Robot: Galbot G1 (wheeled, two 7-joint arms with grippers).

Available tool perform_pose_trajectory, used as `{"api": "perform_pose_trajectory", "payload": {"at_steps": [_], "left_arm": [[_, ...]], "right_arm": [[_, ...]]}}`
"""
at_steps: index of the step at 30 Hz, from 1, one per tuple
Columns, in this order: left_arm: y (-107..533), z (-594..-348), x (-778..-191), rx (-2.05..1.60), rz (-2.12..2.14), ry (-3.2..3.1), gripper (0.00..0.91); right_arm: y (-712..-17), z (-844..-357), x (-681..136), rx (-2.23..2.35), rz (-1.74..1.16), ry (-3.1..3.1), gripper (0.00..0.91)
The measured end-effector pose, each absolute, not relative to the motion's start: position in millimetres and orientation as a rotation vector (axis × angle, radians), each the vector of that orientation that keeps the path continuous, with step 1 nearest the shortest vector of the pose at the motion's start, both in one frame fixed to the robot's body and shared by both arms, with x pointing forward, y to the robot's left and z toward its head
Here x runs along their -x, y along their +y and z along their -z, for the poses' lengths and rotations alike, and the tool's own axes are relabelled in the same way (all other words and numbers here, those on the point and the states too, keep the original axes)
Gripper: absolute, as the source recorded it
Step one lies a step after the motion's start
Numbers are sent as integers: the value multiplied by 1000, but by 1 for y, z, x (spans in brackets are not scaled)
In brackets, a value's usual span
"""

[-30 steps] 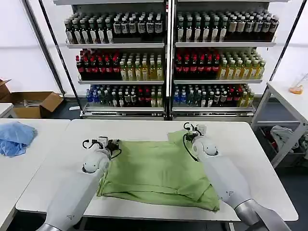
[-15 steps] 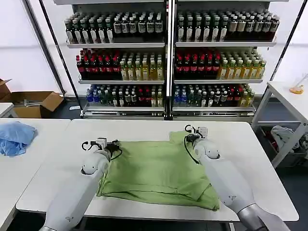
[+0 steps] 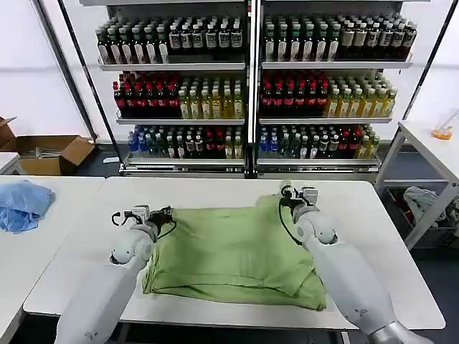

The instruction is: Fold and organize the clothes.

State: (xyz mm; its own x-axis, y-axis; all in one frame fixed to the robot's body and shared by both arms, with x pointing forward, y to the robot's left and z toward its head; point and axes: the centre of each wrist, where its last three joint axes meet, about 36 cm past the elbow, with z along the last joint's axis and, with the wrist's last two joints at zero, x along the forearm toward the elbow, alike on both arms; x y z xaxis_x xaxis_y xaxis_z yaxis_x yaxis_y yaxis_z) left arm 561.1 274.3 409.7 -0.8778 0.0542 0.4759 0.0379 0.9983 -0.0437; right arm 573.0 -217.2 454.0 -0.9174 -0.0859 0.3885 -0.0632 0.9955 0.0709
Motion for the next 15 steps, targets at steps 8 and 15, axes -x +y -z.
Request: {"api": "perform_pose_trajectory", "payload": {"at_steps": [8,15], "left_arm": [[281,-424,-532,93,-33,-2687,20],[287,-430,-500,126,-13,-2702,20]], "right_arm": [[-226,-467,-527,-138,71,-2773,0],[-233,-474,-479,-167,43,-2782,0]]}}
